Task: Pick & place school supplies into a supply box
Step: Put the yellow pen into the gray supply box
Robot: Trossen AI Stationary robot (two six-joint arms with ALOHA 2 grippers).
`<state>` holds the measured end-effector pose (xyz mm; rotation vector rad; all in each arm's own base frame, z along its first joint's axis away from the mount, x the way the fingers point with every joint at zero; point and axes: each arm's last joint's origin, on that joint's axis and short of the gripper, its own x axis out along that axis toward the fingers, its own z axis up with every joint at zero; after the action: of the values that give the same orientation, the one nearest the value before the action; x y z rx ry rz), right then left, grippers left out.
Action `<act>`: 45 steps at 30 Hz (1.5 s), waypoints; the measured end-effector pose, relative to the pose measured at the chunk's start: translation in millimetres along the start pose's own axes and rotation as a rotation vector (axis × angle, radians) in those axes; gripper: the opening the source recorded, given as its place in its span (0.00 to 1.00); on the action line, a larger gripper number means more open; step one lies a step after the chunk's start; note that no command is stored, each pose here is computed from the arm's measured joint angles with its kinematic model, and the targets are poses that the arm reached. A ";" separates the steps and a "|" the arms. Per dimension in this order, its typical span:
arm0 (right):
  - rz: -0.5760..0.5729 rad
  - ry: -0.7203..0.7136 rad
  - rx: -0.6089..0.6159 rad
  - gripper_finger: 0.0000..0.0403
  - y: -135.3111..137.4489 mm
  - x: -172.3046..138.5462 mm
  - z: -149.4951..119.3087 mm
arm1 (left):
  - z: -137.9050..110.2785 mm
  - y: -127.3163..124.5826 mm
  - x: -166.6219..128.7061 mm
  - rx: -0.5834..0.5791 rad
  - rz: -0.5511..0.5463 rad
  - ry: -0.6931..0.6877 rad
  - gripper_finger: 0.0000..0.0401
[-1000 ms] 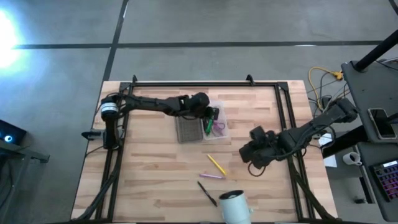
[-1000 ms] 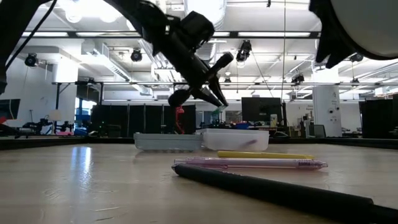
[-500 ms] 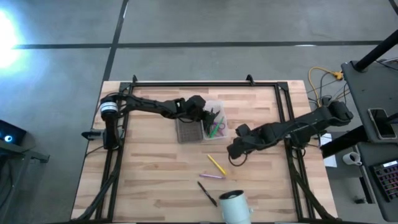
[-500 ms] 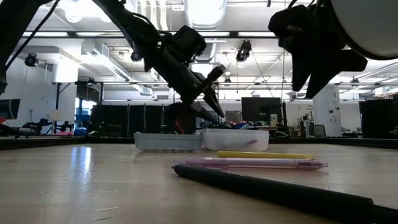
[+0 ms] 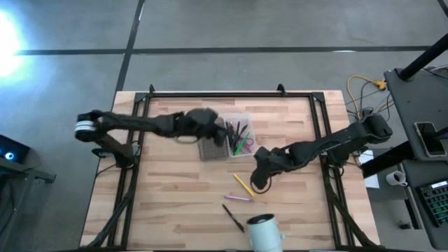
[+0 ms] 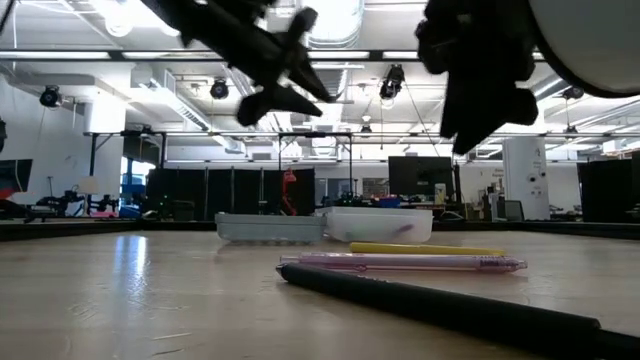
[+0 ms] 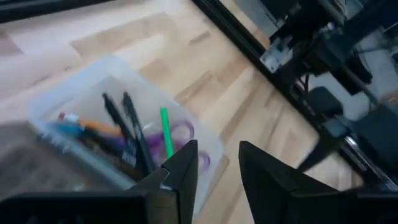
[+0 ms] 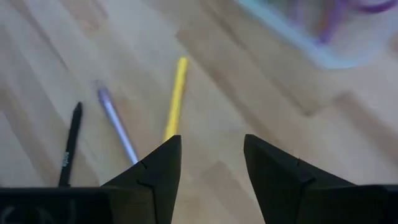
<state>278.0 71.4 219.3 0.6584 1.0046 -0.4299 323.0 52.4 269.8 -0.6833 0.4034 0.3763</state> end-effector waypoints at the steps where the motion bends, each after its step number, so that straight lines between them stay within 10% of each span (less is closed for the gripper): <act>1: 0.005 0.005 0.006 0.41 2.9 5.3 -0.6 | -7.9 -1.9 -8.3 0.012 0.002 -0.002 0.25; 16: -0.172 0.185 0.042 0.41 58.5 83.2 -3.0 | -108.7 39.9 -87.0 -0.273 0.011 -0.055 0.24; 25: -0.266 0.282 0.115 0.38 67.1 116.6 -1.6 | -112.2 53.5 -112.7 -0.264 -0.072 -0.099 0.24; 37: -0.313 0.322 0.127 0.06 45.0 125.8 17.9 | -109.4 53.2 -118.7 -0.204 -0.094 -0.120 0.24; 45: -0.308 0.011 0.189 0.04 41.4 65.8 55.8 | -110.7 53.4 -116.2 -0.224 -0.085 -0.111 0.24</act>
<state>370.1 61.3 194.9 0.6770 1.0883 -0.7997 173.0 -6.9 218.6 -0.8907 0.2279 0.3805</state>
